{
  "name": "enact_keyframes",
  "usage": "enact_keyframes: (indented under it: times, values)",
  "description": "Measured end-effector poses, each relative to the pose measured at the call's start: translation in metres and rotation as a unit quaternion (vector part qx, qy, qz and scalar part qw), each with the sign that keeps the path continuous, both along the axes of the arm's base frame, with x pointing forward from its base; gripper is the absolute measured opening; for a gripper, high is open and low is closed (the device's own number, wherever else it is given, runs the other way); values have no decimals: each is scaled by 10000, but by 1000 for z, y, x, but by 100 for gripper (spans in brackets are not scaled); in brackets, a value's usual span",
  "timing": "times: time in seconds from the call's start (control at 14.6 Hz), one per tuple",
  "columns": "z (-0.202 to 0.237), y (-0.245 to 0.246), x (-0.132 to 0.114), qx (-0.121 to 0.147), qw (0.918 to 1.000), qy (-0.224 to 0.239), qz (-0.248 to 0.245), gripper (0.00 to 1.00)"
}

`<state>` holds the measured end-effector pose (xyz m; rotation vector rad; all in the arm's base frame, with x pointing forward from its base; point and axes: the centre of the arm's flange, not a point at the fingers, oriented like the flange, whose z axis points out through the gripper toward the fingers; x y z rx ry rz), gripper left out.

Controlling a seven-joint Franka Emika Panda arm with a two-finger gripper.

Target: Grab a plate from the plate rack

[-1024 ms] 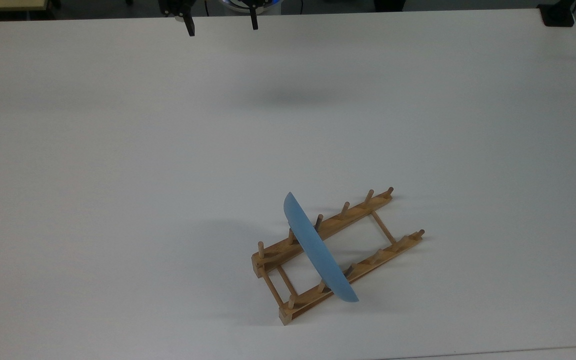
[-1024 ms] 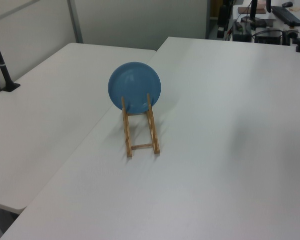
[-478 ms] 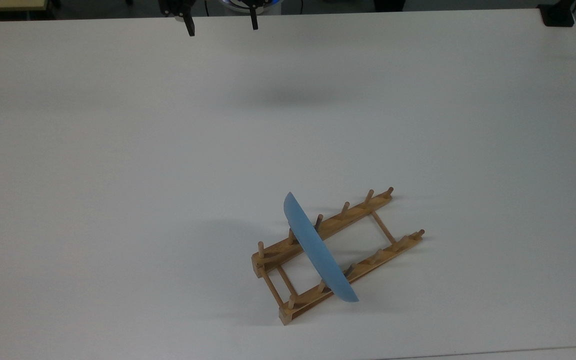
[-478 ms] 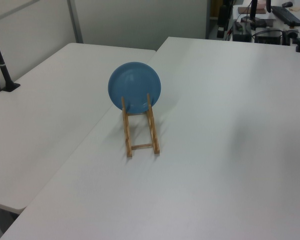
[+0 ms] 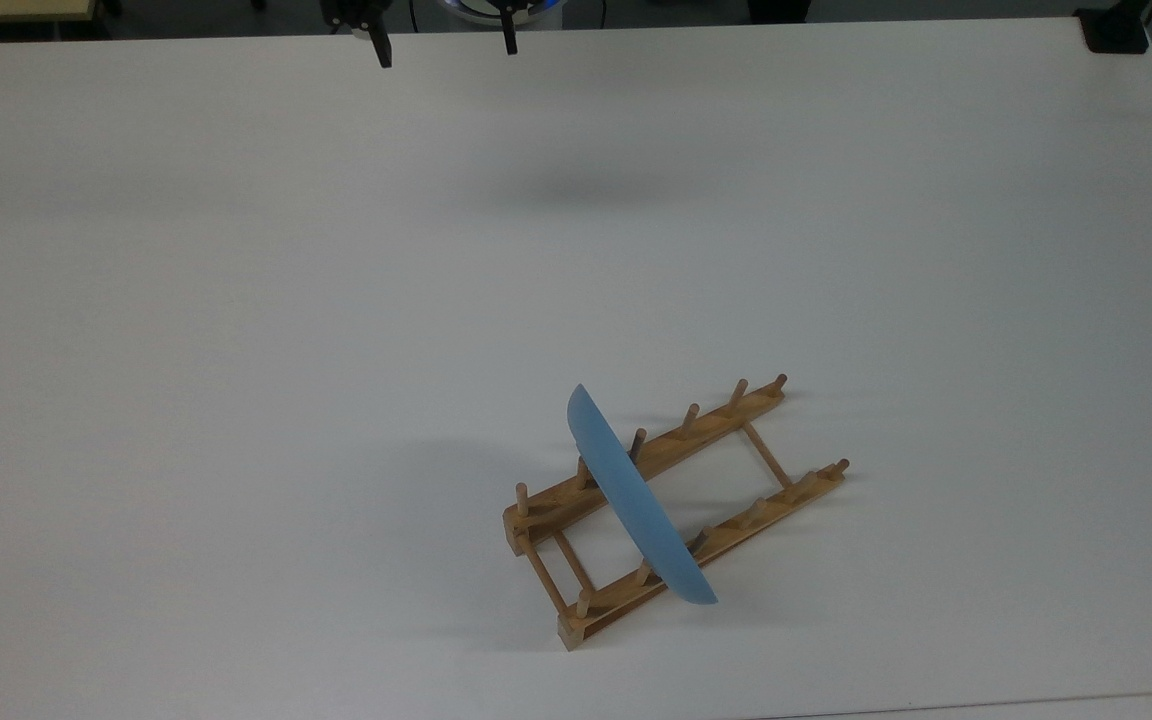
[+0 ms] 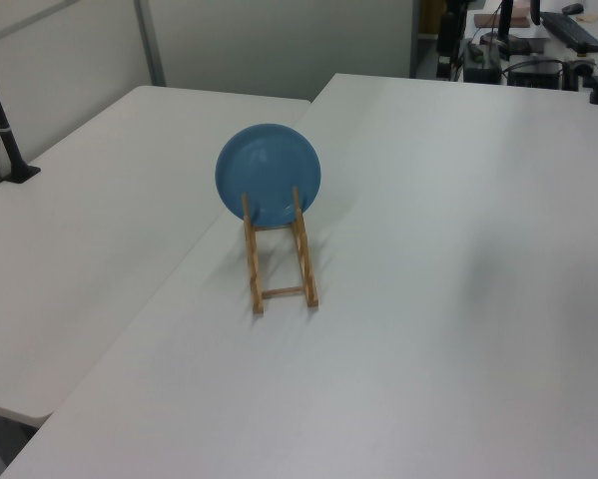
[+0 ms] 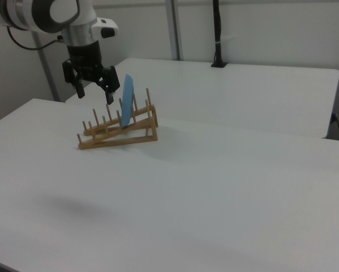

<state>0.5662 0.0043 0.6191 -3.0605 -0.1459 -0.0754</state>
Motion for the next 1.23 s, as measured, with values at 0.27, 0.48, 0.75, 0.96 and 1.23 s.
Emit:
enact_keyframes:
  times: [0.27,0.48,0.75,0.96,1.23]
  values:
    - [0,0,0,0,10000,0,0,100]
    - [0,0,-1,0,10000,37,4,100]
    - [-1,0,-2,0,10000,59,5,100]
    - [-2,0,-2,0,10000,67,3,100]
    - [-2,-1,-2,0,10000,68,-1,100]
